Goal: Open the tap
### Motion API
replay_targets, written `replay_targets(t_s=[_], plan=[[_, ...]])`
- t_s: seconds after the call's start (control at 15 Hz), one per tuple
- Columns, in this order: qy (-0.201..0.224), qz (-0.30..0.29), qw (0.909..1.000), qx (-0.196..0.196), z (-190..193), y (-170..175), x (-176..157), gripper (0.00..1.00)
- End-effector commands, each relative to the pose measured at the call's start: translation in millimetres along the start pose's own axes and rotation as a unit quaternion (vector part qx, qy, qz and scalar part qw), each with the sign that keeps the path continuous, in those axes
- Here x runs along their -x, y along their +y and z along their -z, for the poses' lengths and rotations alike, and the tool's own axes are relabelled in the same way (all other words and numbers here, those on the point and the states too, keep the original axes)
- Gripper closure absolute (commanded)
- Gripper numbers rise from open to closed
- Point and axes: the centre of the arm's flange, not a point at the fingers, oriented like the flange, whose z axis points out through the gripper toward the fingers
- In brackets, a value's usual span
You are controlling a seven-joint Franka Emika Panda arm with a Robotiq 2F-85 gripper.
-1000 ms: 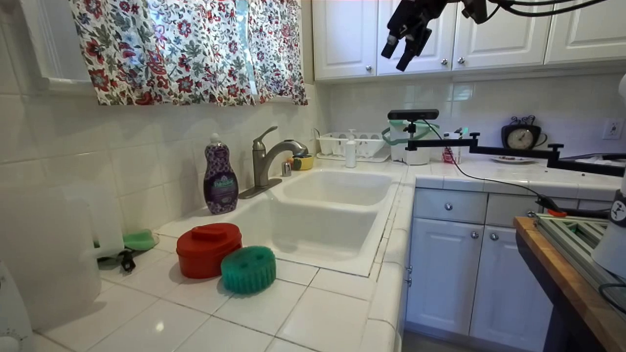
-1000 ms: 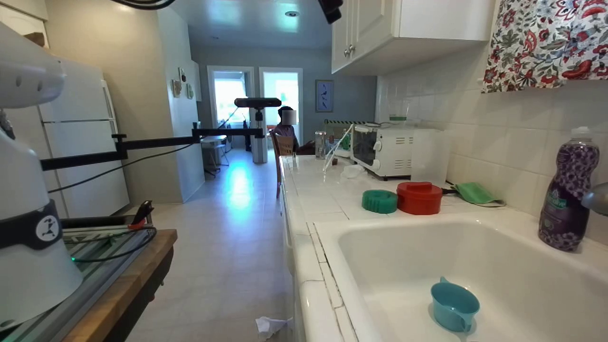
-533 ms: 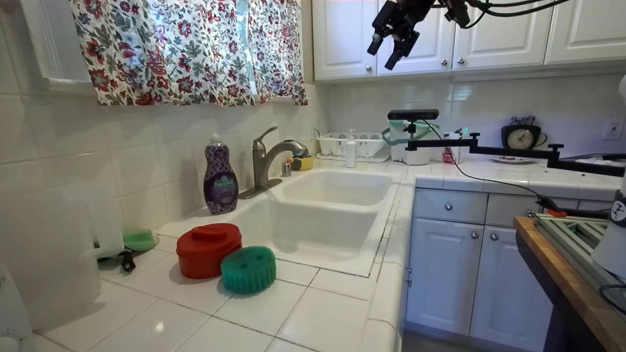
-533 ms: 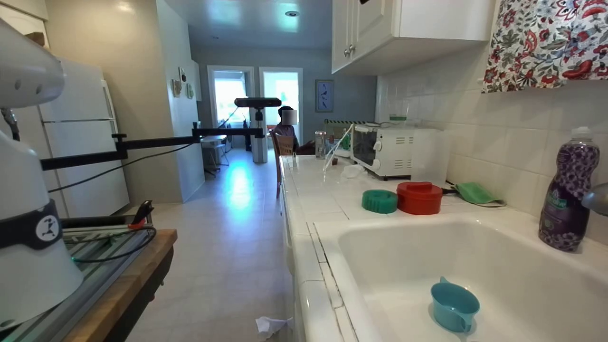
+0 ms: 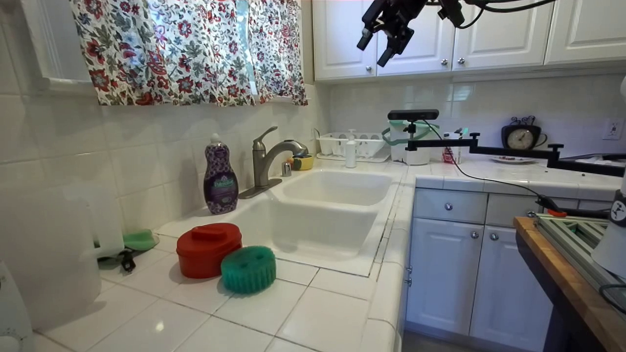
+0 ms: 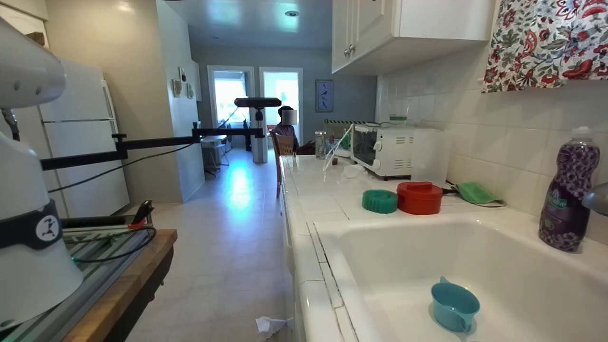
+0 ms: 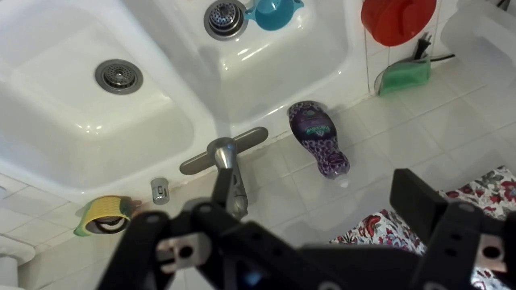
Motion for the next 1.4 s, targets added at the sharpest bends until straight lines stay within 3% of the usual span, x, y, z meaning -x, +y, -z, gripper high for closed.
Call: replay_targets(t_s=[0.0,0.4,0.73,1.0,1.27,1.33], plan=[[0.042,-0.057,0.9975,0.007,-24,3,-25,0.0],[0.097,-0.163,0.9817,0.011,-48,68,-112,0.0],[0.097,-0.23,0.9684,-0.009,-70,79,-181,0.0],[0.07,-0.291,0.9542,-0.01,-92,86,-232,0.0],[0.029,-0.327,0.9445,-0.004,-108,91,-256,0.0],[0.045,-0.301,0.9525,0.001,-104,94,-229,0.0]])
